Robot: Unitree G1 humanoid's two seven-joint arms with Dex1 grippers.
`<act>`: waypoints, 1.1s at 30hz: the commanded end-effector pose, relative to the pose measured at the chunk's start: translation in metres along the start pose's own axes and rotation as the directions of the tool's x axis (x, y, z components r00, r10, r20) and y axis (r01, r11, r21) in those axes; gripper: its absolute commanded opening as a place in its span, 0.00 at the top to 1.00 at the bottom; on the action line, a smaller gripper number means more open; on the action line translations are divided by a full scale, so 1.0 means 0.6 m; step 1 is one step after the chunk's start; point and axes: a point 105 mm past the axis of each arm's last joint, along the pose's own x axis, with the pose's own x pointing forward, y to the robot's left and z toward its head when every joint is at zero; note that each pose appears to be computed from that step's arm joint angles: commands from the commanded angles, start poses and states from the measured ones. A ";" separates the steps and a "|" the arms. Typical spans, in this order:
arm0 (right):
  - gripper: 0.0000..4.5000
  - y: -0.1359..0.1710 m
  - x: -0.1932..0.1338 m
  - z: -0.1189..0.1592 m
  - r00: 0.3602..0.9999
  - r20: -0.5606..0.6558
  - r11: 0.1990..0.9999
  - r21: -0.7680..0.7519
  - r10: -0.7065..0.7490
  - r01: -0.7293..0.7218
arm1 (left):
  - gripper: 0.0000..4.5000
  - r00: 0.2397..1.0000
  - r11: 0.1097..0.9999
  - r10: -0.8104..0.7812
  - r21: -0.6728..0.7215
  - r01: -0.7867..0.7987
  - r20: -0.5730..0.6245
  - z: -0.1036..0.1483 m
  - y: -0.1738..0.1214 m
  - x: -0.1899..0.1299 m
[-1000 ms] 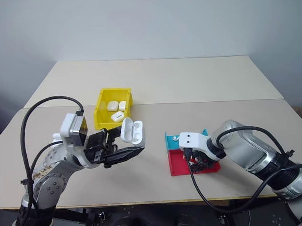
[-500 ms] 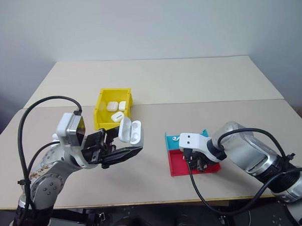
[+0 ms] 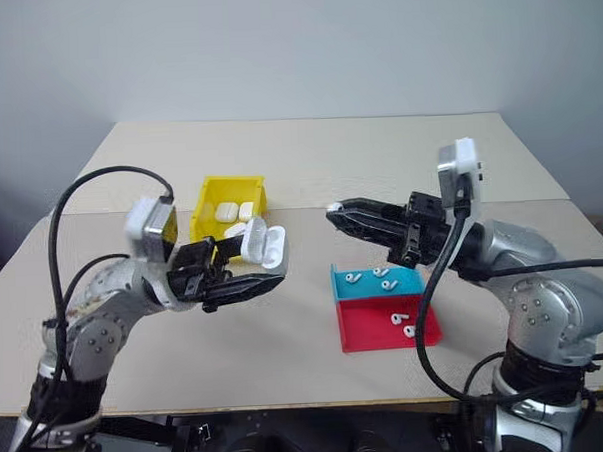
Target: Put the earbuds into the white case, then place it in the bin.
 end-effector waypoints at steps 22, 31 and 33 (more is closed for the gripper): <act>0.86 0.032 0.062 -0.022 1.000 0.006 0.992 -0.121 0.030 -0.029 | 0.39 1.000 0.999 -0.021 0.043 0.021 -0.007 0.012 -0.005 0.008; 0.58 0.037 0.053 -0.043 0.994 -0.072 0.987 -0.132 0.085 -0.094 | 0.39 1.000 0.998 0.004 0.059 -0.003 -0.004 0.014 -0.003 0.005; 0.41 0.036 0.052 -0.045 0.992 -0.086 0.985 -0.142 0.090 -0.102 | 0.39 1.000 0.998 0.008 0.064 -0.008 -0.003 0.014 -0.002 0.004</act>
